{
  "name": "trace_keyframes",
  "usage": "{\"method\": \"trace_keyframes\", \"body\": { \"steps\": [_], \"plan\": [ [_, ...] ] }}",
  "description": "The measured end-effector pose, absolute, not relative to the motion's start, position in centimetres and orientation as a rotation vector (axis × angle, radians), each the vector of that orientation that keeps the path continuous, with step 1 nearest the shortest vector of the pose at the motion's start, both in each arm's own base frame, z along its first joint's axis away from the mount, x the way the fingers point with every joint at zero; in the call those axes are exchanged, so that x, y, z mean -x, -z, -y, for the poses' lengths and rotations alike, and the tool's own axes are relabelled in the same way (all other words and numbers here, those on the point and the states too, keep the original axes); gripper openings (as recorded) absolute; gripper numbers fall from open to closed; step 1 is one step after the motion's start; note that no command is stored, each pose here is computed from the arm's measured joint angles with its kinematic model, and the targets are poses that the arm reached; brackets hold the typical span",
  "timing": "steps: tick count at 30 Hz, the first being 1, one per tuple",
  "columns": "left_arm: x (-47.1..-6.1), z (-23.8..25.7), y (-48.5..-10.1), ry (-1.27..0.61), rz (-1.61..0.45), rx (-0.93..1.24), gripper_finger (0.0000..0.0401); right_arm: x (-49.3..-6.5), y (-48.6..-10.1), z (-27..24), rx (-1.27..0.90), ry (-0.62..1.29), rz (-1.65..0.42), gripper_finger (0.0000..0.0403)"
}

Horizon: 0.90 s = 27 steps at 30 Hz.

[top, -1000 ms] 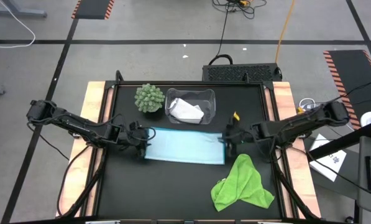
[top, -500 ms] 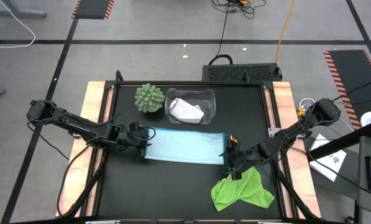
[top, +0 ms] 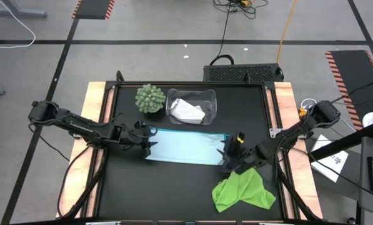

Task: Fold microfiber towels
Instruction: Fold the blue towel

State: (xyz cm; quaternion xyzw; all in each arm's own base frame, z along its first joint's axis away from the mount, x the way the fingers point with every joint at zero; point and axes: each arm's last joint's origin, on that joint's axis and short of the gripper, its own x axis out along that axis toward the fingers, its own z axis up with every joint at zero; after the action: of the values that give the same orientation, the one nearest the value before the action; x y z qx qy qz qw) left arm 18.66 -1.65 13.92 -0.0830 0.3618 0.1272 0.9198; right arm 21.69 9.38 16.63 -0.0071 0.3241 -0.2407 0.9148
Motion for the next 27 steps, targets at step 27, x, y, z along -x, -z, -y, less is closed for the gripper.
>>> {"method": "trace_keyframes", "body": {
  "steps": [27],
  "plan": [
    [-19.9,1.9,-12.2,-0.16,-0.793,0.001,0.0209,-21.3,-15.8,0.0,-0.774,0.606,-1.044,0.0189]
  ]
}}
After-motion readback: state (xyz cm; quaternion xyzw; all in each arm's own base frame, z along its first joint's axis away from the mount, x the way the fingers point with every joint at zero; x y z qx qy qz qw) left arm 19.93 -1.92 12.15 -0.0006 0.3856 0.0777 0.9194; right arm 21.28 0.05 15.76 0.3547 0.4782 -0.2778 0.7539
